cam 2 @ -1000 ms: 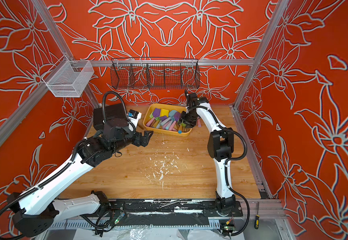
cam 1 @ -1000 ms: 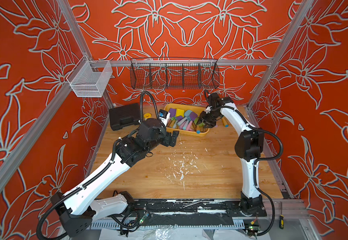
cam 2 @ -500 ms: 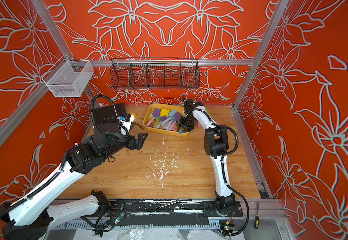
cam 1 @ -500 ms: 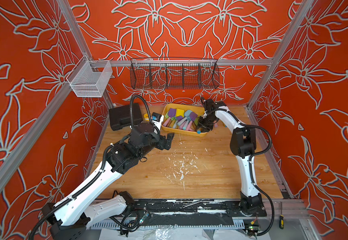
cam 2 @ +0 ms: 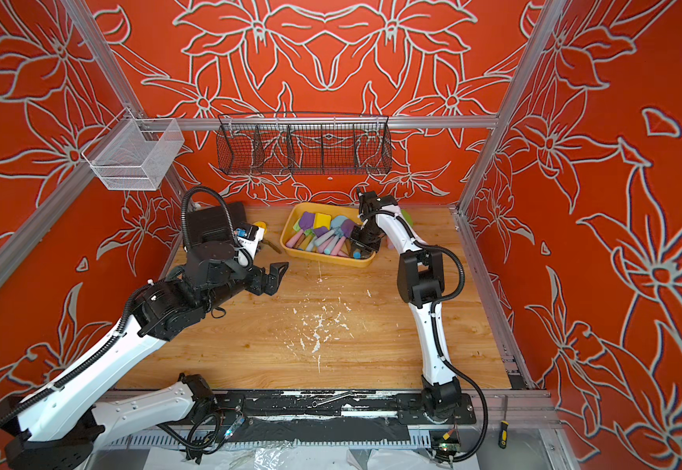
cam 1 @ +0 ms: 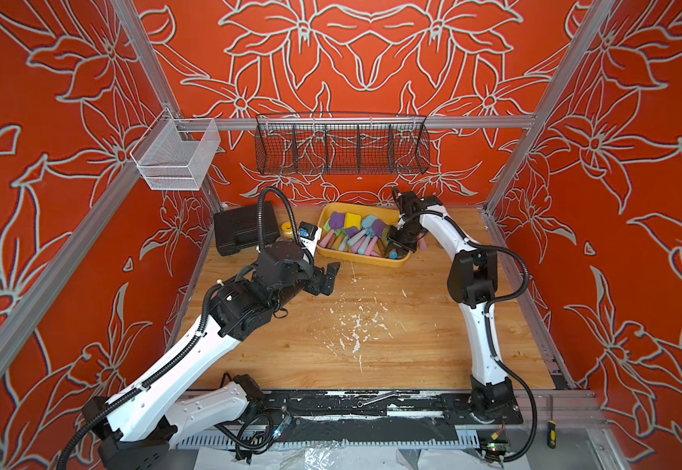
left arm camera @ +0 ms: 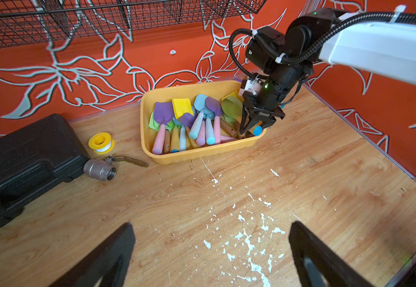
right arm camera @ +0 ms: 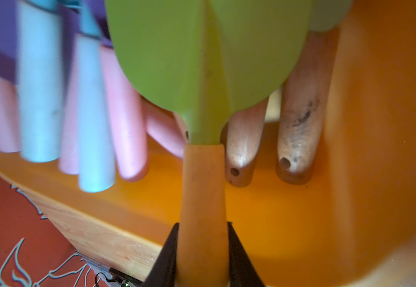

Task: Take the shovel out of the storage box
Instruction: Pick up the shovel from the storage box.

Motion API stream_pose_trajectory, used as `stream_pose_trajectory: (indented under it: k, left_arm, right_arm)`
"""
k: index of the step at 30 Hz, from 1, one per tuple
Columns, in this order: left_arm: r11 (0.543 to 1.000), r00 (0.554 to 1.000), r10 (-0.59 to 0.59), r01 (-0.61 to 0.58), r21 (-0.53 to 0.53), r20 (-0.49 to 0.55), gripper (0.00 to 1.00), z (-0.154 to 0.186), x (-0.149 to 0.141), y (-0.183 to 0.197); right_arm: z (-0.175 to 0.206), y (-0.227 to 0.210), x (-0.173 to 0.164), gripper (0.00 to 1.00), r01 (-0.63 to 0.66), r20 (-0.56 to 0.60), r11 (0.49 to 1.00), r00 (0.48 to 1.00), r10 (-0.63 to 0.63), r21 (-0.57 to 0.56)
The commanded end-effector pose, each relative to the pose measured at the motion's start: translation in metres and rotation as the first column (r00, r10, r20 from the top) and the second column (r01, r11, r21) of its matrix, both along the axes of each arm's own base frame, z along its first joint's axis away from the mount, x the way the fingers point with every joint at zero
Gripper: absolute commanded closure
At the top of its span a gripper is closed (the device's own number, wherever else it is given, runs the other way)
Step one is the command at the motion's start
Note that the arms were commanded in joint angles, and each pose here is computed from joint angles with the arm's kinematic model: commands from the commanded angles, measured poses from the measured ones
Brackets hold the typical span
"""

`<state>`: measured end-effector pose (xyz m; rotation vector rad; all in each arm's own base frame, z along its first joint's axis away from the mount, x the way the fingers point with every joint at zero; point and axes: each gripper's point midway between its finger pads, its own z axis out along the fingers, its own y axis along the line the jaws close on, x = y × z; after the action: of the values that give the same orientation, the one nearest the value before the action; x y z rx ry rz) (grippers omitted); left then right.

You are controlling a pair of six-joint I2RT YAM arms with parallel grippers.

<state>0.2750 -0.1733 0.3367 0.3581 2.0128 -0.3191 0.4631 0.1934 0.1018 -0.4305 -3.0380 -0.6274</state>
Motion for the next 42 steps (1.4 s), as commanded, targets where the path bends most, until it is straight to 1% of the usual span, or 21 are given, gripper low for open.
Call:
stream_pose_trajectory:
  k: [1, 8, 12, 19, 21, 24, 26, 29, 34, 35, 39, 42]
  left_arm:
    - [1.000, 1.000, 0.005, -0.005, -0.003, 0.018, 0.03, 0.004, 0.003, 0.000]
    - [1.000, 1.000, 0.006, -0.006, -0.009, 0.021, 0.03, 0.004, 0.003, 0.000]
    - [1.000, 1.000, 0.001, -0.001, -0.014, 0.020, 0.03, 0.003, 0.004, -0.002]
    - [1.000, 1.000, -0.010, 0.011, -0.022, 0.019, 0.03, 0.005, 0.005, -0.006]
    - [1.000, 1.000, -0.014, 0.015, -0.024, 0.018, 0.03, 0.005, 0.006, -0.007]
    - [0.999, 1.000, -0.018, 0.019, -0.026, 0.017, 0.03, 0.005, 0.007, -0.009]
    - [0.999, 1.000, -0.021, 0.021, -0.028, 0.015, 0.03, 0.005, 0.008, -0.011]
    - [0.999, 1.000, -0.023, 0.024, -0.027, 0.014, 0.03, 0.004, 0.009, -0.012]
    - [0.999, 0.999, -0.031, 0.032, -0.025, 0.013, 0.03, 0.004, 0.012, -0.015]
    - [0.999, 0.999, -0.033, 0.034, -0.023, 0.012, 0.03, 0.003, 0.012, -0.016]
    - [0.999, 0.999, -0.041, 0.041, -0.021, 0.003, 0.03, 0.002, 0.014, -0.020]
    - [0.999, 0.999, -0.042, 0.042, -0.021, -0.002, 0.03, 0.000, 0.015, -0.021]
  right_arm:
    - [0.017, -0.006, -0.012, 0.99, -0.038, -0.006, 0.998, 0.999, 0.038, -0.040]
    - [0.045, -0.012, -0.021, 1.00, -0.073, 0.045, 0.996, 0.996, 0.075, -0.056]
    - [0.056, -0.016, -0.021, 1.00, -0.091, 0.083, 0.993, 0.992, 0.098, -0.078]
    - [0.070, -0.029, -0.014, 1.00, -0.143, 0.169, 0.977, 0.971, 0.170, -0.159]
    - [0.077, -0.036, -0.010, 1.00, -0.155, 0.214, 0.966, 0.956, 0.200, -0.209]
    - [0.091, -0.054, -0.001, 1.00, -0.150, 0.301, 0.935, 0.920, 0.251, -0.323]
    - [0.102, -0.066, 0.005, 1.00, -0.121, 0.364, 0.917, 0.892, 0.268, -0.380]
    - [0.110, -0.077, 0.008, 1.00, -0.083, 0.422, 0.926, 0.873, 0.246, -0.367]
    - [0.105, -0.099, 0.005, 1.00, -0.053, 0.405, 0.937, 0.892, 0.200, -0.346]
    - [0.107, -0.106, 0.011, 1.00, -0.031, 0.428, 0.938, 0.884, 0.187, -0.345]
    - [0.104, -0.142, 0.017, 1.00, 0.015, 0.451, 0.939, 0.879, 0.152, -0.345]
    - [0.098, -0.180, 0.017, 1.00, 0.025, 0.450, 0.916, 0.876, 0.173, -0.401]
